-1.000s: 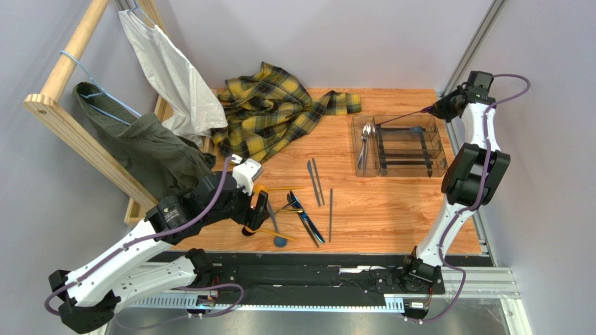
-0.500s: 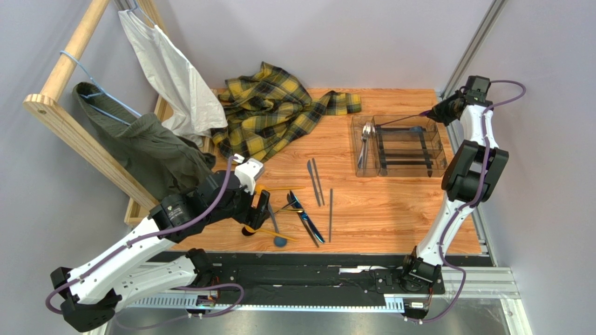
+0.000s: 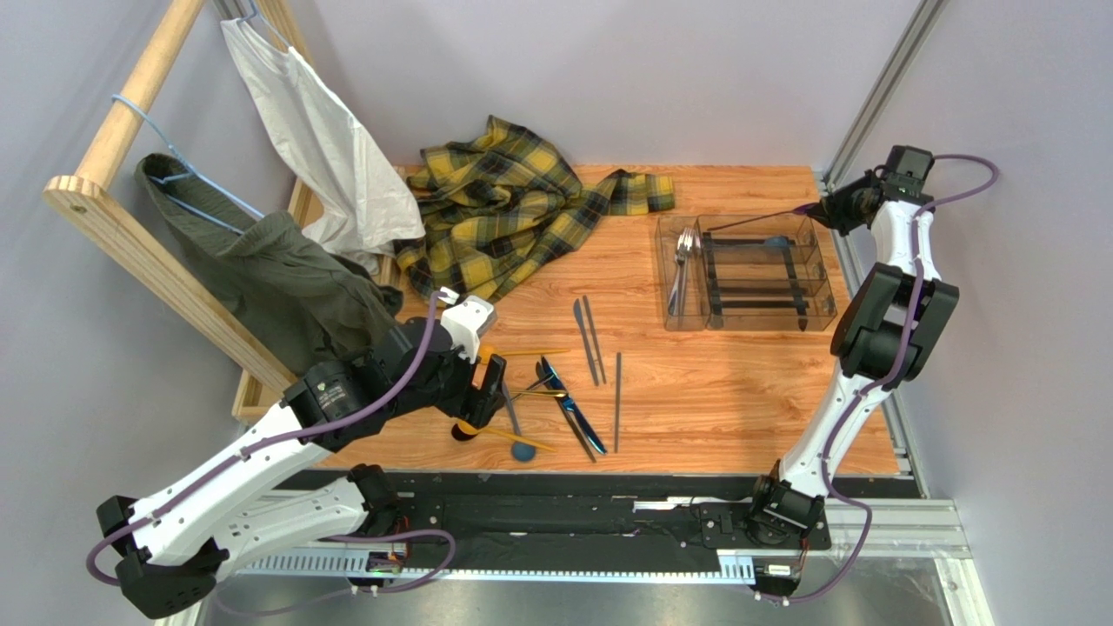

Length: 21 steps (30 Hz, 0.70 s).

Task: Sort the eating utensils into containers
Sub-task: Place the spoon in the storage box.

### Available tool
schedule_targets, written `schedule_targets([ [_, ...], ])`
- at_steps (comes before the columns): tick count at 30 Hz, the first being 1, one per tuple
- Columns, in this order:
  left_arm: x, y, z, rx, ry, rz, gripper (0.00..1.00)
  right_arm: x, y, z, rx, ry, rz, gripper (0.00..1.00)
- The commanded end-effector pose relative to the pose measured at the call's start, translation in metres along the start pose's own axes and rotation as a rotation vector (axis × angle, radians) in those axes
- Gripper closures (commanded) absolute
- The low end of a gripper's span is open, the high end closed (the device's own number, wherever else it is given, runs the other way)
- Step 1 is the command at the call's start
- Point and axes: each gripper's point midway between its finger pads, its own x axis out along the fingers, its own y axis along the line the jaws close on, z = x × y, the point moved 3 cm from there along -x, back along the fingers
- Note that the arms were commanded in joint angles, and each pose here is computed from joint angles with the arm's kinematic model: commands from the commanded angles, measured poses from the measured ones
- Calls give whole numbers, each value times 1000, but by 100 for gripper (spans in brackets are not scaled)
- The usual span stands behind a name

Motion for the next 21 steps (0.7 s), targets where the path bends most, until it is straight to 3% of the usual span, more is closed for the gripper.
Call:
schedule_targets([
  [1,2,1,1,-16,-3,13,14,0,7,9,8,-38,30,100],
  [16,3,5,-1,-20,7,39,14,9,9,-13,-58,-15,-5,92],
  [20,3,4,0,-19,5,35,14,6,9,-13,-70,-33,-26,64],
  [21,3,4,0,-19,5,35,14,4,10,-14,-74,-37,-30,64],
])
